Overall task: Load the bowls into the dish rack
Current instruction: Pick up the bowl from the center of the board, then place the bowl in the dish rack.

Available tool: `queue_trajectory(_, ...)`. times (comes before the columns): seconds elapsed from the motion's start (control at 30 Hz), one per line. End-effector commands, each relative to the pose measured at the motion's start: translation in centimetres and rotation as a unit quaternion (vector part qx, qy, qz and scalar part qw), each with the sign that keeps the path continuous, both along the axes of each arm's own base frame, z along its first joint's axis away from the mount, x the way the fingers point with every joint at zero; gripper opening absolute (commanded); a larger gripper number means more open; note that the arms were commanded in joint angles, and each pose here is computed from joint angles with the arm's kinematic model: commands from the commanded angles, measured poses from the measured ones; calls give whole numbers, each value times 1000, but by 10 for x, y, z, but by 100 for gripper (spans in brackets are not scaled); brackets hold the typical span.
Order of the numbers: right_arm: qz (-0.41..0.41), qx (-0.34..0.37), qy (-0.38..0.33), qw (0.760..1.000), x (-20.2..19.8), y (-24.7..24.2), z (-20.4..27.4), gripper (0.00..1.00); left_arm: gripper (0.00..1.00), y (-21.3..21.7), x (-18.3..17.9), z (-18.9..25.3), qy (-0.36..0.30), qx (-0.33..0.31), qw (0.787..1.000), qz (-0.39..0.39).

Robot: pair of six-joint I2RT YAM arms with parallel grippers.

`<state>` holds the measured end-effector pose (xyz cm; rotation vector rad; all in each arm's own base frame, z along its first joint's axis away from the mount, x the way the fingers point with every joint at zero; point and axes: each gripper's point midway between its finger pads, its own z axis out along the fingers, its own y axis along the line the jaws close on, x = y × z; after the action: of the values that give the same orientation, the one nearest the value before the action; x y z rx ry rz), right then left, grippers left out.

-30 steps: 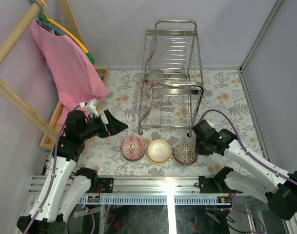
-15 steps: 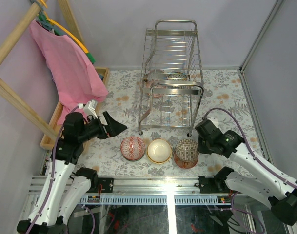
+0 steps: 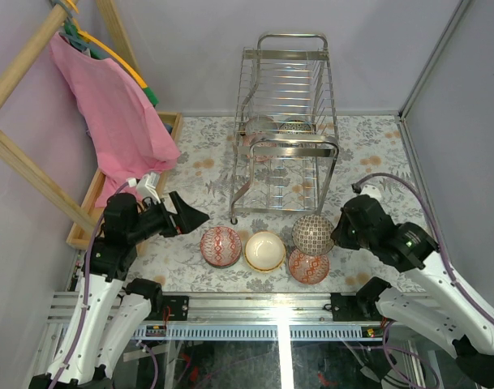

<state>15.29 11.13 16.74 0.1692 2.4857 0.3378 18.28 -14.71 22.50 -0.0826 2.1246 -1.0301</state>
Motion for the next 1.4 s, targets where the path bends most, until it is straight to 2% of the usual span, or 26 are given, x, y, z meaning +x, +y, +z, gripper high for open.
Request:
queue_trajectory(0.0,-32,45,-74,996,14,0,50,0,100,-2,-14,-5,25,-8,1000,-10)
queue_trajectory(0.13,-40,62,-110,991,20,-2,75,0,100,-2,-15,0,20,-6,1000,-12)
queue_trajectory(0.4,-78,7,-126,989,40,-15,86,0,100,-1,-12,9,4,-1,1000,-11)
queue_trajectory(0.57,-98,-17,-111,989,48,-17,77,0,100,-5,6,3,8,1,1000,-17)
queue_trajectory(0.83,-162,-67,-87,981,44,-66,68,0,100,-7,33,12,-9,17,1000,-15)
queue_trajectory(1.1,-191,-40,-73,978,63,-74,58,0,100,-12,42,20,-19,4,1000,-23)
queue_trajectory(1.37,-246,-10,-82,966,99,-106,81,0,100,-22,40,22,-6,-8,998,-58)
